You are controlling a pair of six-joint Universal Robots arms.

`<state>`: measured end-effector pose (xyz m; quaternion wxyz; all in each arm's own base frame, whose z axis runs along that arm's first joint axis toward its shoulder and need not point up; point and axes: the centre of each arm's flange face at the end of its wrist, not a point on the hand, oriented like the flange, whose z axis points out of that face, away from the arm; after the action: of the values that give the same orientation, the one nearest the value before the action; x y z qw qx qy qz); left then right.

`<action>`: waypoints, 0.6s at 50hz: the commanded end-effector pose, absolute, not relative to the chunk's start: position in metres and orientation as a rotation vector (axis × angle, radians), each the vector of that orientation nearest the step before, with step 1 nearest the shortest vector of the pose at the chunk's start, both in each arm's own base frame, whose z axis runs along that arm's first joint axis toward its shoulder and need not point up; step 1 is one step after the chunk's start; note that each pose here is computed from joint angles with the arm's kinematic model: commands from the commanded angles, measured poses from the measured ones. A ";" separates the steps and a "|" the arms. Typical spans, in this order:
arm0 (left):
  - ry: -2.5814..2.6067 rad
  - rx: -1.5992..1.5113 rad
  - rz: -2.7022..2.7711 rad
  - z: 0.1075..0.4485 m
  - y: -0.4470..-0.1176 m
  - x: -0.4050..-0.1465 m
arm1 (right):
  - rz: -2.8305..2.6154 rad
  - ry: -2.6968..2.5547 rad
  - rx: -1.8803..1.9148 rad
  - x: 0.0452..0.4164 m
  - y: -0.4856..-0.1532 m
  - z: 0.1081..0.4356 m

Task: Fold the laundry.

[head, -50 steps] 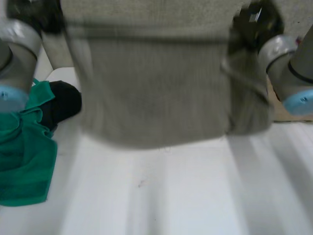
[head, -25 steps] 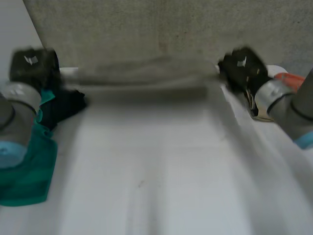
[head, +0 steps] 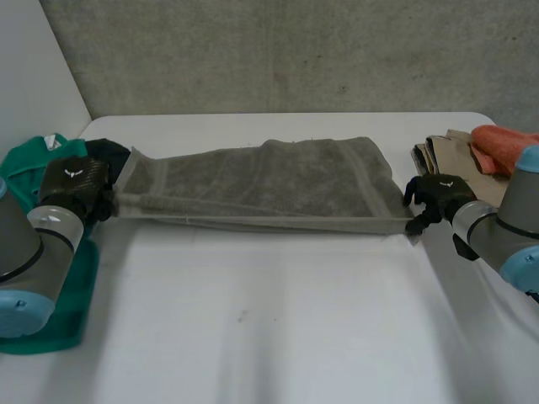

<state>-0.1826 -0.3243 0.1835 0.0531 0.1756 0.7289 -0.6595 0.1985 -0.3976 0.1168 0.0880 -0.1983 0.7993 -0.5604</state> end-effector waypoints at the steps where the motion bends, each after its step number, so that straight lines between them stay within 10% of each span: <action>1: 2.278 0.546 -1.937 0.179 -0.315 -0.179 | -1.524 2.385 -0.625 0.202 -0.388 0.116; 12: 2.429 0.695 -1.605 0.175 -0.278 -0.165 | -1.559 2.468 -0.893 0.175 -0.371 0.154; 23: 2.504 1.252 -0.984 0.180 -0.184 -0.151 | -1.032 2.501 -1.858 0.132 -0.266 0.184; 30: 2.350 1.302 -1.155 0.180 -0.205 -0.161 | -1.277 2.484 -1.811 0.148 -0.290 0.176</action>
<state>-0.1526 -0.1880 0.1805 0.0911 0.4255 0.8326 -0.3428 0.1350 -0.2721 0.1839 -0.0790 -0.5599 0.7540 -0.3342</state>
